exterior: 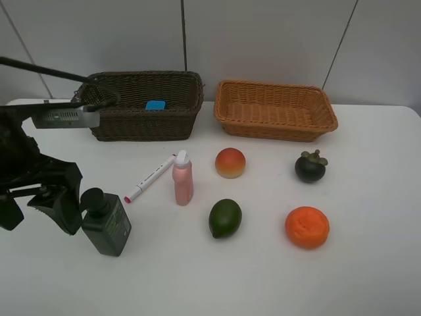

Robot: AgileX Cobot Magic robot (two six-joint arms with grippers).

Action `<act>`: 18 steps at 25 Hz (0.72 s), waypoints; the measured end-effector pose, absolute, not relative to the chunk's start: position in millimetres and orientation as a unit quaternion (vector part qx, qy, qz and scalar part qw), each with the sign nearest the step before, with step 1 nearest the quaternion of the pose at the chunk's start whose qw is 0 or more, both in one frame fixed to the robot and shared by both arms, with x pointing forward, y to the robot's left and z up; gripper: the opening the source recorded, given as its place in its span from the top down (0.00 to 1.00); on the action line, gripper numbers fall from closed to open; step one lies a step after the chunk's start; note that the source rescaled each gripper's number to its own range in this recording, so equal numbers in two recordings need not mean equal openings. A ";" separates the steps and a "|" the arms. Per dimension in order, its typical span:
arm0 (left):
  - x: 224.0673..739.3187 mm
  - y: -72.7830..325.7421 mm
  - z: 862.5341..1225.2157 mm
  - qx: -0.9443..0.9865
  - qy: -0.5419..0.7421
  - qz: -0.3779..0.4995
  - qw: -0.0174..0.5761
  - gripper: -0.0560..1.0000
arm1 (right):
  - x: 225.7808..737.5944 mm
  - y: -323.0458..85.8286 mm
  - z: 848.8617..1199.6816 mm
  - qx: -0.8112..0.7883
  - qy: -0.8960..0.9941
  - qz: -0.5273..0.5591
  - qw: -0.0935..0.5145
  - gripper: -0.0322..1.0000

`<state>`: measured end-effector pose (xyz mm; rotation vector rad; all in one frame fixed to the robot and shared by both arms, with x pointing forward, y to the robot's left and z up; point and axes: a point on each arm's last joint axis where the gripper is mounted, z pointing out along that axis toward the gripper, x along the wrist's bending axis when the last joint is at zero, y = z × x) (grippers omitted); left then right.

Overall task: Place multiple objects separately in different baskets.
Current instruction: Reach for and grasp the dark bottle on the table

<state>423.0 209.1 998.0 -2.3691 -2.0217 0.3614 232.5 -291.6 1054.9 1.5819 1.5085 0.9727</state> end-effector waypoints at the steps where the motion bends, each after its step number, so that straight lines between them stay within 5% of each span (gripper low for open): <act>1: 422.9 209.3 995.7 -0.757 -0.644 0.112 0.000 0.00 | 232.5 -291.6 1054.9 0.615 0.587 0.378 0.366 0.06; 18: 438.2 204.3 993.8 -0.754 -0.649 0.065 -0.079 0.00 | 232.5 -291.6 1054.9 0.615 0.587 0.378 0.366 0.06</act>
